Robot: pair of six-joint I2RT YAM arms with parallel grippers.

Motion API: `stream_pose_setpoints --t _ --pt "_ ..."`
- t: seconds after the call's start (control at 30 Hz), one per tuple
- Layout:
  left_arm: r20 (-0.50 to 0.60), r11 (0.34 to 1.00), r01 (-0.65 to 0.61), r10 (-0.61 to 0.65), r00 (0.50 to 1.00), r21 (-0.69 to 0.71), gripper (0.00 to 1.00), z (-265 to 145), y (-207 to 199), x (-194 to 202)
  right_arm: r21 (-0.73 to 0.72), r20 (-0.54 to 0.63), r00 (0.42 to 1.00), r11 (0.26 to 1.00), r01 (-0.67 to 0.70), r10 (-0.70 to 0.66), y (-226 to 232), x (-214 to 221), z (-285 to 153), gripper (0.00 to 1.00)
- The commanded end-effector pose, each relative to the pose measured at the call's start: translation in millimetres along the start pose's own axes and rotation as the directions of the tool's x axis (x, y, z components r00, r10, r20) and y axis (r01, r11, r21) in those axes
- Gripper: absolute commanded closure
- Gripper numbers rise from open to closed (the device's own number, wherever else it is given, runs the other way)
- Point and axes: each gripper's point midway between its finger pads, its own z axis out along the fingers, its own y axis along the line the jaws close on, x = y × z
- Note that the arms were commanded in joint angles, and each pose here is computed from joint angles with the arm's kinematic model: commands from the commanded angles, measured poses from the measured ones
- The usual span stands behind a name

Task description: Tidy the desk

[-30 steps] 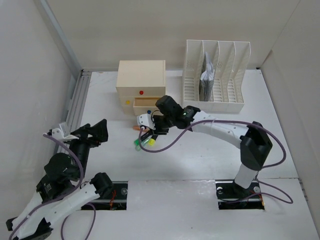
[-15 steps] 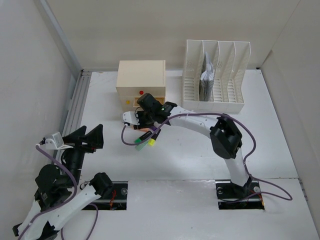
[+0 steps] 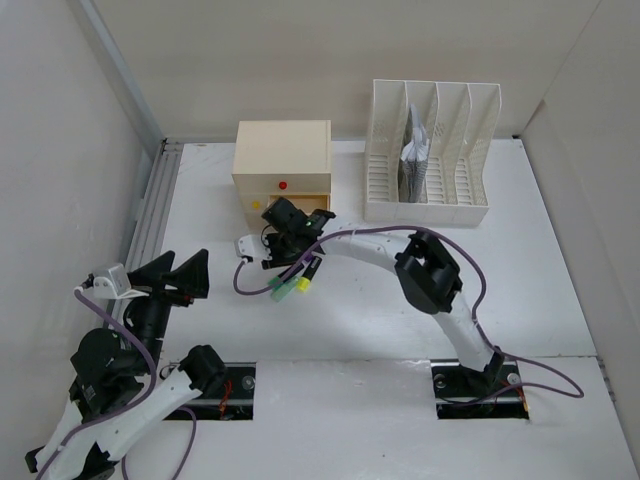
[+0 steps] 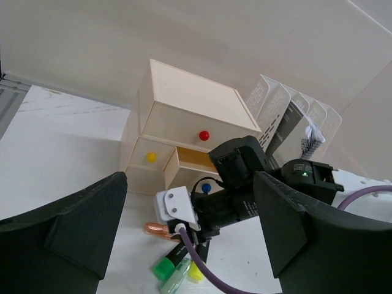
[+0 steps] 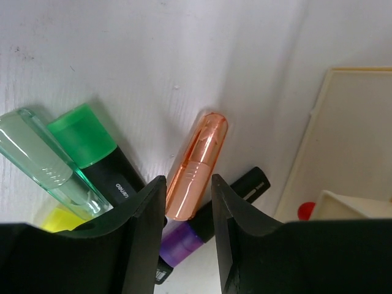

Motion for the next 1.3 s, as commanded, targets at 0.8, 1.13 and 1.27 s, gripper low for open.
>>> stream_pose_setpoints --t 0.8,1.13,1.27 --pt "0.078 0.998 0.043 -0.047 0.996 0.053 0.18 -10 -1 -21 0.074 -0.079 0.994 0.995 -0.074 0.08 -13 8 24 0.54" --pt "0.084 0.997 0.049 -0.054 0.995 0.055 0.18 -11 0 -22 -0.014 -0.104 0.99 0.995 -0.1 0.098 8 18 37 0.53" --pt "0.091 0.997 0.055 -0.06 0.994 0.057 0.18 -11 -1 -24 -0.059 -0.104 0.991 0.994 -0.089 0.083 17 19 37 0.61"
